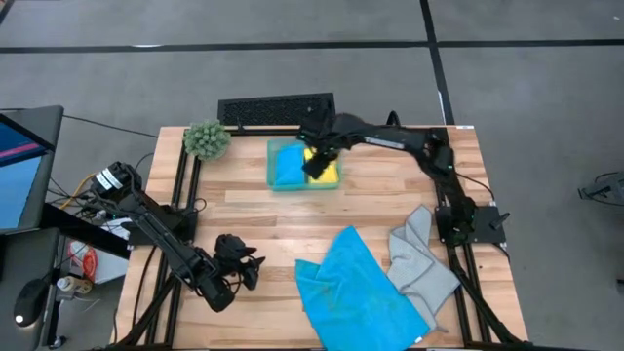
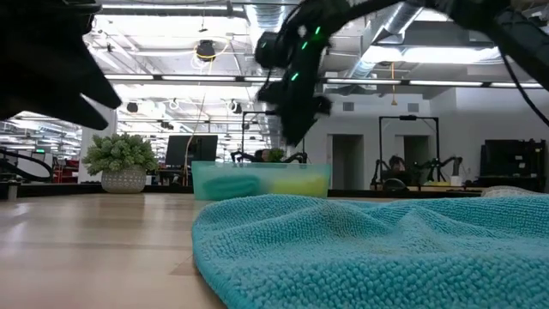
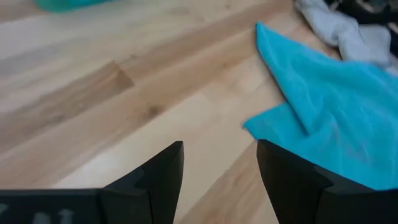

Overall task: Fold microfiber towels
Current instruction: Fold the blue microfiber towel

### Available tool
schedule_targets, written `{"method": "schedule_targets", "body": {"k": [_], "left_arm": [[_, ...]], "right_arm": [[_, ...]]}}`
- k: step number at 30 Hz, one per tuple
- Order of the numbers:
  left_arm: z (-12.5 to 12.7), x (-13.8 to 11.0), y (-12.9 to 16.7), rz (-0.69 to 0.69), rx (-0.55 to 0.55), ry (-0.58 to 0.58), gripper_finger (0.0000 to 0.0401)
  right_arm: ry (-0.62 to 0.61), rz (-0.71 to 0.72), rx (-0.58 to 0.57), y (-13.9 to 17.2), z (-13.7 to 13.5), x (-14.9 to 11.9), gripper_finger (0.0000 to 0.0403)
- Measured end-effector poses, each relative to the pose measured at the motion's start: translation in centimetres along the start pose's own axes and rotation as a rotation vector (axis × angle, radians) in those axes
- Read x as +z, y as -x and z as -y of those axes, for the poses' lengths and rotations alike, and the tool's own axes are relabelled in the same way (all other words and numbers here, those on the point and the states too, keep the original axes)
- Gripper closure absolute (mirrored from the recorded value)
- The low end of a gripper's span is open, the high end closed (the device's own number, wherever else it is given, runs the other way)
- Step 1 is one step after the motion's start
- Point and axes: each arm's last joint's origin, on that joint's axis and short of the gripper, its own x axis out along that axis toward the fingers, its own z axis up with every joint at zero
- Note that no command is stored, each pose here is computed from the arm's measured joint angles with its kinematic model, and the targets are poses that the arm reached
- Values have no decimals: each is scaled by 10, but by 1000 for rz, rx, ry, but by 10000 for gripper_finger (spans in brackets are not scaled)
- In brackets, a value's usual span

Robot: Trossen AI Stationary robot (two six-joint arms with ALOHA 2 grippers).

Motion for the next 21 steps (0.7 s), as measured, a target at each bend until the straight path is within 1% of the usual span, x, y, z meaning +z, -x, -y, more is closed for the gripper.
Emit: {"method": "schedule_targets", "body": {"k": [3, 5, 7, 9, 12, 14, 16, 18, 21], "left_arm": [[2, 5, -5, 28, 4, 14, 205], [6, 11, -11, 42, -7, -11, 205], [11, 19, -19, 59, -28, -34, 205], [19, 30, -28, 63, -70, -61, 205], [26, 43, -45, 45, -120, -107, 205], [27, 46, -58, 29, -131, -118, 205], [26, 44, -71, -9, -131, -122, 205], [25, 38, -84, -50, -124, -126, 205], [24, 24, -100, -94, -131, -140, 205]], "right_arm": [[53, -108, -26, 45, -2, -29, 272], [75, -140, -69, 73, -8, -53, 271], [91, -119, -134, 98, -15, -79, 270], [107, -68, -167, 120, -23, -110, 271], [104, 17, -127, 140, -34, -159, 269], [97, 64, -83, 139, -40, -189, 265], [75, 110, -51, 132, -42, -217, 256], [67, 126, -21, 118, -43, -242, 244], [60, 159, 26, 88, -44, -266, 222]]}}
